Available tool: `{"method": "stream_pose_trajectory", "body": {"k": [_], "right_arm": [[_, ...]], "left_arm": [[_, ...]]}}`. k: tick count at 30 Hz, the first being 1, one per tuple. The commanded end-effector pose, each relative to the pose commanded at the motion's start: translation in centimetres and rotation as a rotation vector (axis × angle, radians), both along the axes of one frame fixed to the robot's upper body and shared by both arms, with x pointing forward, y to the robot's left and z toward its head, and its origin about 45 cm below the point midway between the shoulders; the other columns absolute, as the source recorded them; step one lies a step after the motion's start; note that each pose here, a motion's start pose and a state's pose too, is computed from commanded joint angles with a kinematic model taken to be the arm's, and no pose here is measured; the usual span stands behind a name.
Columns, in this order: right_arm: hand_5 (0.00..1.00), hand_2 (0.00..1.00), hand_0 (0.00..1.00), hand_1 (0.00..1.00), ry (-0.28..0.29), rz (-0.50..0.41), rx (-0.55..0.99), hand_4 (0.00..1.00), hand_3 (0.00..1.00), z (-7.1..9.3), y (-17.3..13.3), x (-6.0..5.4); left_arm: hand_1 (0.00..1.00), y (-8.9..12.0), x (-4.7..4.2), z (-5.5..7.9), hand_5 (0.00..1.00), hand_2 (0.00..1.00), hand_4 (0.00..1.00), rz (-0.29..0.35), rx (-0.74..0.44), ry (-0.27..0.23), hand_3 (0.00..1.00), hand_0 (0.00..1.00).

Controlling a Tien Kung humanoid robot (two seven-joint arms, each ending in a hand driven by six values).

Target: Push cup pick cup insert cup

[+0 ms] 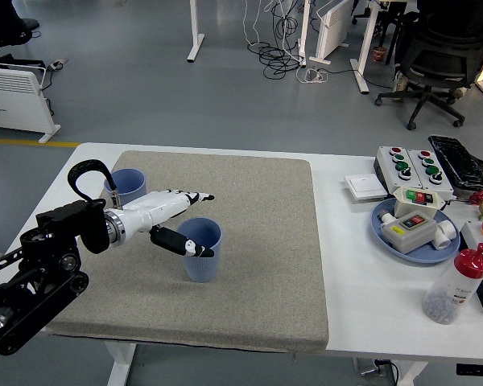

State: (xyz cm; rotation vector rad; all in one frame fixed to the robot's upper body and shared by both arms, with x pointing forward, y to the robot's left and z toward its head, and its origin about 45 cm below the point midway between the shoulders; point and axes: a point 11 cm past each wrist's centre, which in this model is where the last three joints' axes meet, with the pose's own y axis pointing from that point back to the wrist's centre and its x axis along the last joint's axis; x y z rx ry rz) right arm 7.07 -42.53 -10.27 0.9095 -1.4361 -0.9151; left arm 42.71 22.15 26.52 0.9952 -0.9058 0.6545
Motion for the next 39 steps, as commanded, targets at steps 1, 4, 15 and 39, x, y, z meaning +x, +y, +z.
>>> {"method": "stream_pose_trajectory", "body": {"k": [1, 4, 15, 39], "right_arm": [[0.463, 0.648, 0.707, 0.647, 0.001, 0.000, 0.000, 0.075, 0.576, 0.0, 0.0, 0.0], [0.463, 0.648, 0.707, 0.647, 0.003, 0.000, 0.000, 0.075, 0.576, 0.0, 0.0, -0.1], [0.461, 0.649, 0.706, 0.647, 0.006, 0.000, 0.000, 0.075, 0.576, 0.0, 0.0, -0.2], [0.458, 0.649, 0.707, 0.647, 0.005, -0.003, 0.000, 0.076, 0.576, 0.0, 0.0, -0.3]], "left_arm": [[0.963, -0.2, 0.03, -0.1, 0.516, 0.998, 0.978, -0.001, 0.011, 0.008, 0.998, 0.929], [0.963, -0.3, 0.08, -0.2, 0.516, 0.998, 0.978, 0.001, 0.022, 0.014, 0.998, 0.929], [0.817, -0.9, 0.19, -1.0, 0.384, 0.966, 0.902, 0.002, 0.127, 0.024, 0.953, 0.653], [0.586, -1.1, 0.14, -0.8, 0.191, 0.817, 0.701, -0.023, 0.152, -0.008, 0.707, 0.396]]}}
